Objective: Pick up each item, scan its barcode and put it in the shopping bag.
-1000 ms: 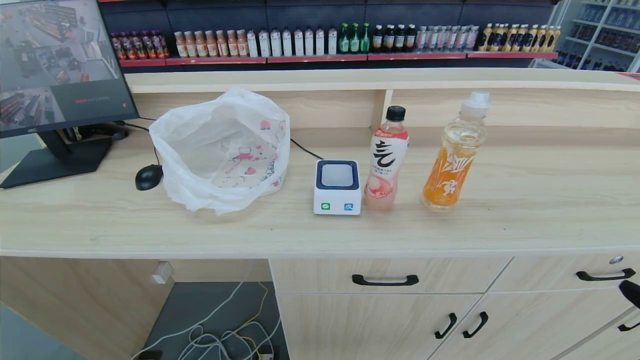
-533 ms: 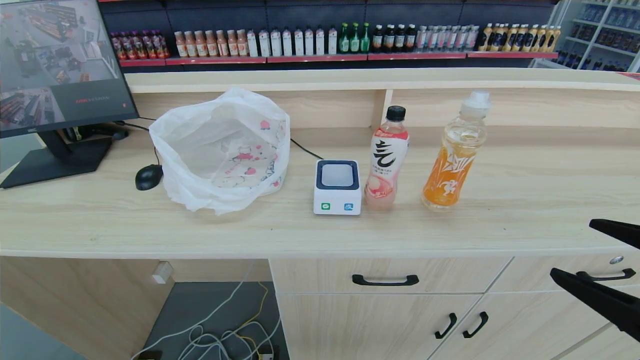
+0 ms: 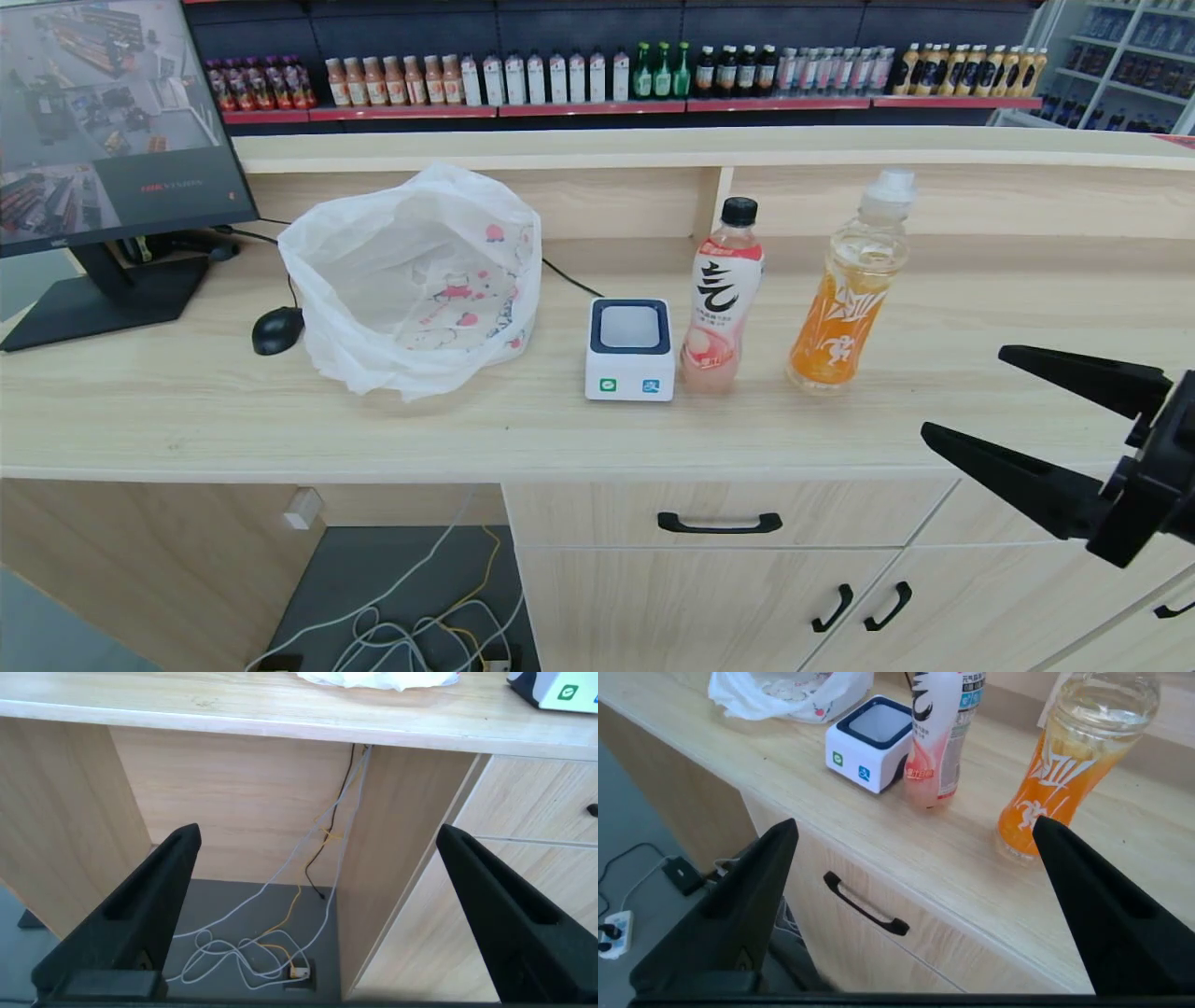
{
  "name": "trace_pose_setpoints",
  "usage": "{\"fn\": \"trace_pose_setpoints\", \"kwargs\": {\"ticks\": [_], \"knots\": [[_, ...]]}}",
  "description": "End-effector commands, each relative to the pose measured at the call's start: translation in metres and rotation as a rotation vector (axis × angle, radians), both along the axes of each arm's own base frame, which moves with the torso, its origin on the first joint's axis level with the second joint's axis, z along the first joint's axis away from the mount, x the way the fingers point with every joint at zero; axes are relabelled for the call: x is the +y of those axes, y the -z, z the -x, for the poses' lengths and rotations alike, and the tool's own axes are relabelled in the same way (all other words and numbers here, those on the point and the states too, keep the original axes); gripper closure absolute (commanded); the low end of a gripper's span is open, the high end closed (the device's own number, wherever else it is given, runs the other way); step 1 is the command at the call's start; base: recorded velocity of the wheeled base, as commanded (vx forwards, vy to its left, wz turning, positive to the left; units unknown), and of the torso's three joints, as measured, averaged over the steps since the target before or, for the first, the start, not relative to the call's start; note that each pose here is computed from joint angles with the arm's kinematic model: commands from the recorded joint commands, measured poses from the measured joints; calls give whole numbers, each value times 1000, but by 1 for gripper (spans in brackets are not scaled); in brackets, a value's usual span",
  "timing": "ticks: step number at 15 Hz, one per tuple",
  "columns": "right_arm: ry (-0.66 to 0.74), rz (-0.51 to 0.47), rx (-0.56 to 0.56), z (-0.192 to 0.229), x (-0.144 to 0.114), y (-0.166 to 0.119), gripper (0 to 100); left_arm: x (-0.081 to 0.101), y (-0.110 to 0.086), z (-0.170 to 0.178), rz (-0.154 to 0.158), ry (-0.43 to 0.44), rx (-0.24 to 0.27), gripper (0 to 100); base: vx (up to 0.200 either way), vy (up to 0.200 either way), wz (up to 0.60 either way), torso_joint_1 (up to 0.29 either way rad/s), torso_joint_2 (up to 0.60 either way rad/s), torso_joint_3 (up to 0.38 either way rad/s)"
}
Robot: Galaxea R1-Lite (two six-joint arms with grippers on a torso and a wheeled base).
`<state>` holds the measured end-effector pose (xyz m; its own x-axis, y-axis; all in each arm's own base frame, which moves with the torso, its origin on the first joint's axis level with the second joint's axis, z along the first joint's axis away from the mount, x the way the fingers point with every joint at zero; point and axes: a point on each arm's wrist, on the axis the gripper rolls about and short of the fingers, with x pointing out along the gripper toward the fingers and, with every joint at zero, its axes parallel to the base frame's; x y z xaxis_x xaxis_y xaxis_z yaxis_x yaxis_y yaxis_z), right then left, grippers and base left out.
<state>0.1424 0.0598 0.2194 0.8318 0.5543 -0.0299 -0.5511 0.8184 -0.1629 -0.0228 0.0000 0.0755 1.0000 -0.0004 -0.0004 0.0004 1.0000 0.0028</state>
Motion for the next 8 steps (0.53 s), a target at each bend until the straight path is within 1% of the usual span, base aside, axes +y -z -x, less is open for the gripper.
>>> {"fn": "trace_pose_setpoints", "kwargs": {"ticks": [1, 5, 6, 8], "knots": [[-11, 19, 49, -16, 8, 10, 0, 0, 0, 0, 0, 0, 0, 0, 0, 0, 0, 0, 0, 0], [-9, 23, 59, -27, 18, 16, 0, 0, 0, 0, 0, 0, 0, 0, 0, 0, 0, 0, 0, 0], [-13, 15, 52, -35, 26, 19, 0, 0, 0, 0, 0, 1, 0, 0, 0, 0, 0, 0, 0, 0], [21, -14, 37, -47, 39, 21, 0, 0, 0, 0, 0, 0, 0, 0, 0, 0, 0, 0, 0, 0]]}}
